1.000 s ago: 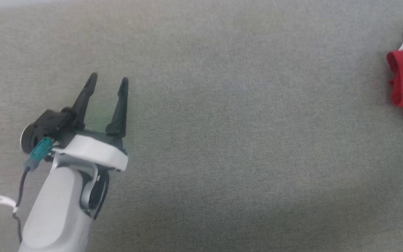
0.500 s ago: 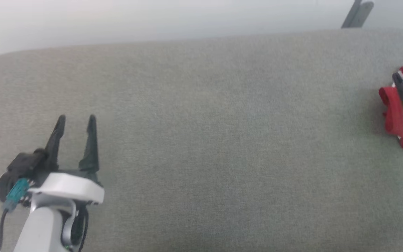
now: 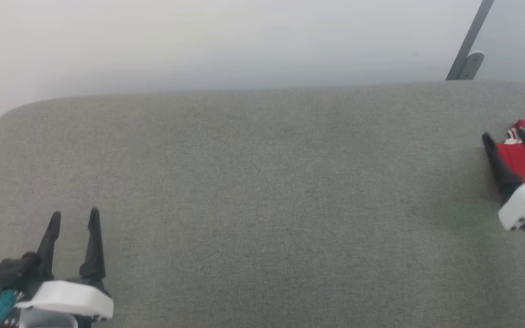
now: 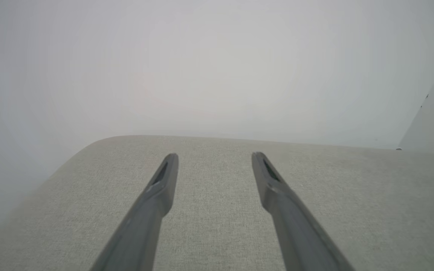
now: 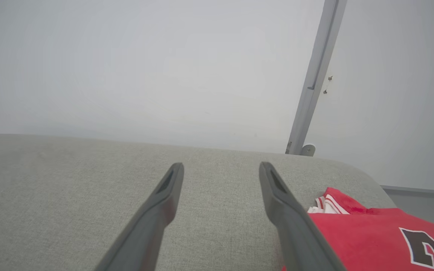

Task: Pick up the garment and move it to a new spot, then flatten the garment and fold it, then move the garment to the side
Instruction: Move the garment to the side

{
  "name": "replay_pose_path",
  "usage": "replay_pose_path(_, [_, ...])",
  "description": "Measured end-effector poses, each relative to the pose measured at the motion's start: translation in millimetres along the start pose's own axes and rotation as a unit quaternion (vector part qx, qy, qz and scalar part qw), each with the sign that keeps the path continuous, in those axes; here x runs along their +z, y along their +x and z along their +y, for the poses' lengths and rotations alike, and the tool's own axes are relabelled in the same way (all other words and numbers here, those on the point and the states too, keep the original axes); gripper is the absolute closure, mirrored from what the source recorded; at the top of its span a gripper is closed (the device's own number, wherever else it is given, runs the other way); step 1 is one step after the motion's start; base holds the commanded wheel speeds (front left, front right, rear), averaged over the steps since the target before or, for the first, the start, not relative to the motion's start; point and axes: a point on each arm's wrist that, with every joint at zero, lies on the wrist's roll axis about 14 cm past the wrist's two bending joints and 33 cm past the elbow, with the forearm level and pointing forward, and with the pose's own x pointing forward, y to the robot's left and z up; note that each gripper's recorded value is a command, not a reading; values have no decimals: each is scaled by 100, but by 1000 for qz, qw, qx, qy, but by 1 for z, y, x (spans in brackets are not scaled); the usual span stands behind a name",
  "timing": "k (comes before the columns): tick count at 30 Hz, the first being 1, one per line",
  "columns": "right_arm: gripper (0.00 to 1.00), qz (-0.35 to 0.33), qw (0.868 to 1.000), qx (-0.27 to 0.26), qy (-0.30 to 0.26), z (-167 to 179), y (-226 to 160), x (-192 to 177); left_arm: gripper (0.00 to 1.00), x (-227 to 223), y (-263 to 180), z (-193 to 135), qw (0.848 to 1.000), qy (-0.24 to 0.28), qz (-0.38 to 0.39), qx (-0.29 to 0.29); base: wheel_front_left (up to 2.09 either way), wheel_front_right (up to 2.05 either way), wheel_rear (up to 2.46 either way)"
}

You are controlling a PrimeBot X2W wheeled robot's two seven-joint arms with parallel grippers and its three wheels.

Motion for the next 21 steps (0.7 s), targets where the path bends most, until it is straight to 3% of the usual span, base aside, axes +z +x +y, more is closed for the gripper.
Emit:
replay_pose_path(10, [0,-32,999,-15,3,16,-52,-16,0,-3,-23,10,1000,-4,6,11,0,0,0])
replay_pose_path(21, [0,-50,998,-39,22,23,-83,-24,0,-4,-31,13,1000,-3,7,13,0,0,0])
